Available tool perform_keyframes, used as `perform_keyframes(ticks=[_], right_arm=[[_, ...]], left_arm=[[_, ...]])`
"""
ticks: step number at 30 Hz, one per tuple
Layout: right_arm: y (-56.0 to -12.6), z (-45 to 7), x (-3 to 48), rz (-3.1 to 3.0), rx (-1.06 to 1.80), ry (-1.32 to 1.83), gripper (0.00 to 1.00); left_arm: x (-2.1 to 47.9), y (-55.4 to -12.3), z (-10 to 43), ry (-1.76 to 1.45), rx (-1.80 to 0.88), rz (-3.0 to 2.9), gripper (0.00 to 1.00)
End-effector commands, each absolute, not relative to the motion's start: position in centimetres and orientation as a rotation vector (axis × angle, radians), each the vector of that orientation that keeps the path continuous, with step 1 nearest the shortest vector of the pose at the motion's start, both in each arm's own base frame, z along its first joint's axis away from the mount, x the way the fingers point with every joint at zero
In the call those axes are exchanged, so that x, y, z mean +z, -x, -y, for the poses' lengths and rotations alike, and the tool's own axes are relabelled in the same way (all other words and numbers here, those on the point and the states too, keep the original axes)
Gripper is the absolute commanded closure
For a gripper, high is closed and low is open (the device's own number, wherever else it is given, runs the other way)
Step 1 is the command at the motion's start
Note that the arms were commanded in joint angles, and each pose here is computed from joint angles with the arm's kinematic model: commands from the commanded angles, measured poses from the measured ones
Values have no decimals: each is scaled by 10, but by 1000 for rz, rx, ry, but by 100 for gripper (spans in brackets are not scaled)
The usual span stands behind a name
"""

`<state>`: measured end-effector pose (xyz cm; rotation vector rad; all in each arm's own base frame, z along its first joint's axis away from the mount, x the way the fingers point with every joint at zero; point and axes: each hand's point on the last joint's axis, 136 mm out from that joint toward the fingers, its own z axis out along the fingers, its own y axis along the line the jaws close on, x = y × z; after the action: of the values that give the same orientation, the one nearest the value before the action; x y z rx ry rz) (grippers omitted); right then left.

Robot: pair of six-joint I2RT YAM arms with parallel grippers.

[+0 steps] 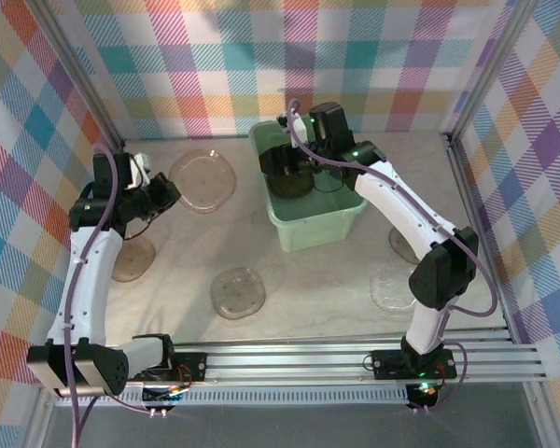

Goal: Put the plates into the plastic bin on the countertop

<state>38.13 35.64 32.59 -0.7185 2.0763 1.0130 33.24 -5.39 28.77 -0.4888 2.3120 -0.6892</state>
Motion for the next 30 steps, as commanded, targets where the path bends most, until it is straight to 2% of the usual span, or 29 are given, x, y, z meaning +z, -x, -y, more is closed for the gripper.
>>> perform_keyframes(ticks=[1, 7, 20, 24, 30], right_arm=[[-363, -358, 334, -2028, 1013, 890, 43], [-365, -352, 335, -2028, 921, 942, 48], [-373, -349, 323, -2065, 883, 930, 51], [-378, -347, 319, -2086, 854, 901, 56], [-382, -345, 318, -2091, 846, 874, 70]], left_arm=[[301, -336, 78, 324, -721, -2330, 100], [306, -349, 103, 199, -715, -2364, 100], [312, -360, 133, 47, -656, -2411, 100], [314, -360, 138, 17, -628, -2416, 100], [316, -359, 139, -8, -584, -2423, 100]])
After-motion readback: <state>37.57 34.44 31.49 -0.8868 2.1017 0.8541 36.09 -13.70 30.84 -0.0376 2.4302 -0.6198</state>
